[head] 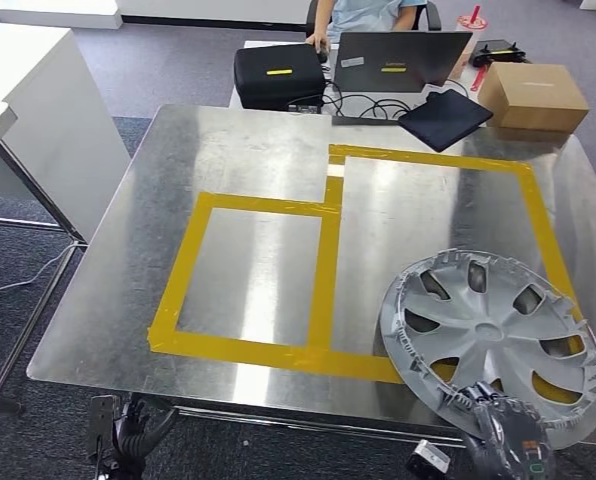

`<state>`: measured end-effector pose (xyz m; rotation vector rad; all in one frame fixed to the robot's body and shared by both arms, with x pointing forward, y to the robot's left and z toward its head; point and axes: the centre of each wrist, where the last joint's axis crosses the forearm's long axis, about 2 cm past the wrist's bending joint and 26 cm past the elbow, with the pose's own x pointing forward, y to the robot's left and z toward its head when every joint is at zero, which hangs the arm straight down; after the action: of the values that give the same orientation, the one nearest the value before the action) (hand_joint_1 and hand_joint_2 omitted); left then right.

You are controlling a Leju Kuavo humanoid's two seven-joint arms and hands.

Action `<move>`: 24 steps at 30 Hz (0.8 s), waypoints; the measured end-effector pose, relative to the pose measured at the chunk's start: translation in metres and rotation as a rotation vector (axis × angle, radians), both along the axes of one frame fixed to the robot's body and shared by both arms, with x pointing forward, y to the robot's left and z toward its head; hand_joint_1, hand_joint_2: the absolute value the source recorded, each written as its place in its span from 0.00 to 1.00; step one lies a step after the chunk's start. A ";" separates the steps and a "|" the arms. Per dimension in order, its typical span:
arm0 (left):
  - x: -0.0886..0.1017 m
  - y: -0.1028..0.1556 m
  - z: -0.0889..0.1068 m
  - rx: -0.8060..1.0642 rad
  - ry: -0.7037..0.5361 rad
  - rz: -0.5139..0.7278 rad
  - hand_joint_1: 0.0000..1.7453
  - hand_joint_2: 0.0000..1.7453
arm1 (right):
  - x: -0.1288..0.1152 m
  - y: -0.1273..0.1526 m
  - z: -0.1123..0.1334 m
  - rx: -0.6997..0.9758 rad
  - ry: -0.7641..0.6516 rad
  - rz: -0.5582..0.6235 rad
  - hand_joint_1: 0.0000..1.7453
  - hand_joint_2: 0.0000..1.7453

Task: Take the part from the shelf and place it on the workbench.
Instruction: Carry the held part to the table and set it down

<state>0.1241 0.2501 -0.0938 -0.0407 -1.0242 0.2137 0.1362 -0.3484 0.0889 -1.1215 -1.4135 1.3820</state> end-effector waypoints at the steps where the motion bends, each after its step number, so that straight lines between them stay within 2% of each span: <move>1: 0.001 0.000 0.000 -0.001 -0.001 -0.001 0.00 1.00 | 0.003 -0.009 0.000 -0.006 0.009 -0.008 1.00 1.00; 15: 0.006 -0.002 0.002 -0.001 0.002 -0.046 0.00 1.00 | 0.034 -0.125 0.007 -0.059 0.082 -0.203 1.00 1.00; 19: 0.006 -0.002 0.002 0.000 0.003 -0.050 0.00 1.00 | 0.039 -0.143 0.006 -0.064 0.084 -0.260 1.00 1.00; 24: 0.006 -0.003 0.002 -0.001 0.005 -0.058 0.00 1.00 | 0.045 -0.152 0.002 -0.077 0.093 -0.291 1.00 1.00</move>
<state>0.1306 0.2467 -0.0917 -0.0705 -1.0163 0.1611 0.1811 -0.5006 0.0911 -1.2416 -1.0901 1.2705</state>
